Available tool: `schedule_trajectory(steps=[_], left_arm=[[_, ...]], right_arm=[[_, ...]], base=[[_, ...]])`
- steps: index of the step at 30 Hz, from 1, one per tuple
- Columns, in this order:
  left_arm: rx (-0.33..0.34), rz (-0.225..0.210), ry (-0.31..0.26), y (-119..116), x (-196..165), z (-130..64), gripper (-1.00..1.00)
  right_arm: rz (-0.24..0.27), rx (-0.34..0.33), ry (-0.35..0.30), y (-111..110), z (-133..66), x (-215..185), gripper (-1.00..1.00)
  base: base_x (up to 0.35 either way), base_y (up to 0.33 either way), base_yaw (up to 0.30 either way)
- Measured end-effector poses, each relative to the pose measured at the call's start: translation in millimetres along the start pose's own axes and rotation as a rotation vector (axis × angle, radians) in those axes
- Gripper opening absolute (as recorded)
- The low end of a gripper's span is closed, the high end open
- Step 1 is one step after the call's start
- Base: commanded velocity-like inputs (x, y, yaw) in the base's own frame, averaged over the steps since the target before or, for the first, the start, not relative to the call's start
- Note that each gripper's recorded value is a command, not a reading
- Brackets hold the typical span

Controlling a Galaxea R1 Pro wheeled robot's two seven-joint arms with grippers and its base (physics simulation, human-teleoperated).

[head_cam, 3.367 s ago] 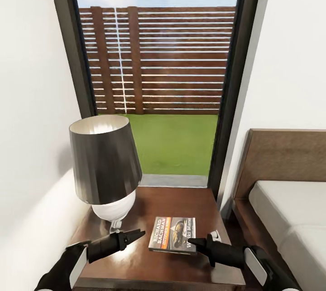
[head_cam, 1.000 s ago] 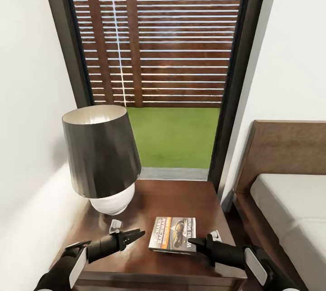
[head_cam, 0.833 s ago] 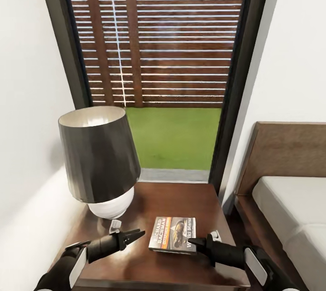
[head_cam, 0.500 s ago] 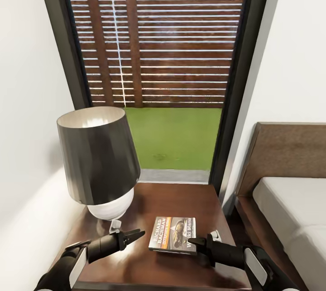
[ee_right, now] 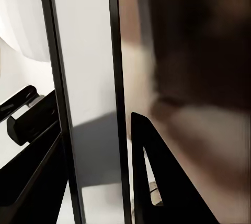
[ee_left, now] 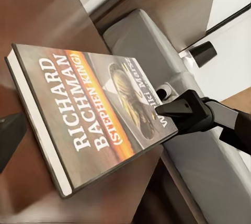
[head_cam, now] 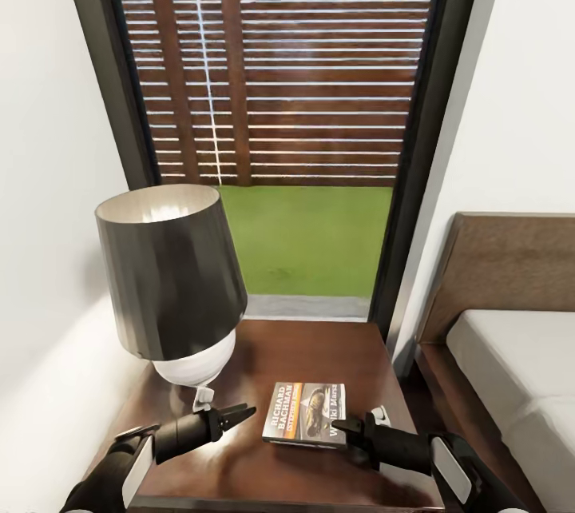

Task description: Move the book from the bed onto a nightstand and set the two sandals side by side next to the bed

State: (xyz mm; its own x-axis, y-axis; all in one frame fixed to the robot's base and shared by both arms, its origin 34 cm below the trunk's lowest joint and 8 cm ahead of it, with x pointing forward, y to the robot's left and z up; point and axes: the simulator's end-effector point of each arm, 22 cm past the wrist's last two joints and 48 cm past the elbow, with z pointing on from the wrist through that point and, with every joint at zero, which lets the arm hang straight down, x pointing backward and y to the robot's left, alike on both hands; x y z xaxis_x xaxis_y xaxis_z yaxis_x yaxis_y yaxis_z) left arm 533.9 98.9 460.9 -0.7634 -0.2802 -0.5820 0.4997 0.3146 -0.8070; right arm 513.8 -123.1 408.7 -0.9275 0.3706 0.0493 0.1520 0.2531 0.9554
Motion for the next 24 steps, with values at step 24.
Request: schedule_trajectory(steps=[24], left_arm=[[-0.003,-0.010,0.004,4.2,3.9,0.4,1.00]], right_arm=[[0.012,0.003,0.003,-5.2,1.4,0.9,-1.00]], base=[[0.000,0.000,0.000]])
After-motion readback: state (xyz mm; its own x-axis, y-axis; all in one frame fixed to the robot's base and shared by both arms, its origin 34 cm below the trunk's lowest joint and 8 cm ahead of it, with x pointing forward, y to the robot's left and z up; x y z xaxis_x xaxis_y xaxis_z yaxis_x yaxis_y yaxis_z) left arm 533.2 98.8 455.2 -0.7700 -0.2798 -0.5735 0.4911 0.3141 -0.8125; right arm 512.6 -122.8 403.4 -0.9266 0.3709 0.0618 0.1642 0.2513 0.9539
